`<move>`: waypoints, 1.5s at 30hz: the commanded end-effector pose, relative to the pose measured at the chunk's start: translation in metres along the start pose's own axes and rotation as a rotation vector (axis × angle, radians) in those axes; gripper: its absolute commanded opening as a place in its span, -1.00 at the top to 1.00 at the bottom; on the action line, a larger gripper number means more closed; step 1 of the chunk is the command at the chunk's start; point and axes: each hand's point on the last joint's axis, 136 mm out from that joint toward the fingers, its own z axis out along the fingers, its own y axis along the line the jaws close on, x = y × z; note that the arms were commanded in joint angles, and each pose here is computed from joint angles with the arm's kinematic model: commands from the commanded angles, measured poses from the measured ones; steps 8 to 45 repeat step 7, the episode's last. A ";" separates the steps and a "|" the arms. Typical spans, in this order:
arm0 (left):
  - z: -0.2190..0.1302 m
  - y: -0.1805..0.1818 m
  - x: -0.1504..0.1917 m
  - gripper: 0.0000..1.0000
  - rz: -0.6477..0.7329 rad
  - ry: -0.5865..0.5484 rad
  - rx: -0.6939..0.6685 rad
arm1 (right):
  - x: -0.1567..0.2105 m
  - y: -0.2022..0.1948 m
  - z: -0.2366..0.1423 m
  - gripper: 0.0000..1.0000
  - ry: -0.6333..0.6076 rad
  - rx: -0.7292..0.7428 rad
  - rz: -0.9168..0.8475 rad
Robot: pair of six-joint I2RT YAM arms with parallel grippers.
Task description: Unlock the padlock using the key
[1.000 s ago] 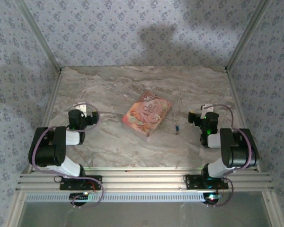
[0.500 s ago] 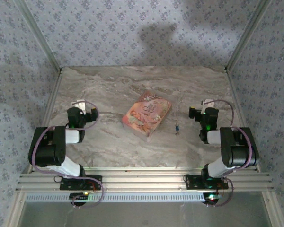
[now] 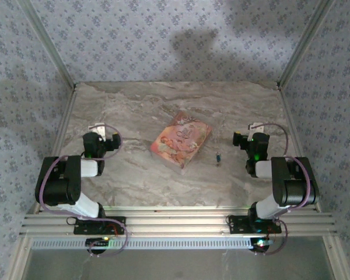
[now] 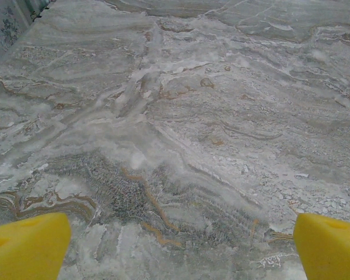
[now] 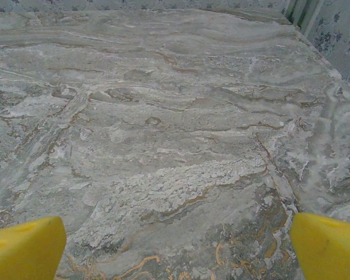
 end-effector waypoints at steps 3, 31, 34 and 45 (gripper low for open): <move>0.001 -0.001 -0.014 -0.96 -0.005 -0.034 0.003 | -0.005 -0.001 0.002 -1.00 -0.007 0.014 -0.011; 0.001 -0.001 -0.013 -0.96 -0.005 -0.033 0.002 | -0.005 -0.001 0.002 -1.00 -0.007 0.006 -0.007; 0.001 -0.001 -0.013 -0.96 -0.005 -0.033 0.002 | -0.005 -0.001 0.002 -1.00 -0.007 0.006 -0.007; 0.001 -0.001 -0.013 -0.96 -0.005 -0.033 0.002 | -0.005 -0.001 0.002 -1.00 -0.007 0.006 -0.007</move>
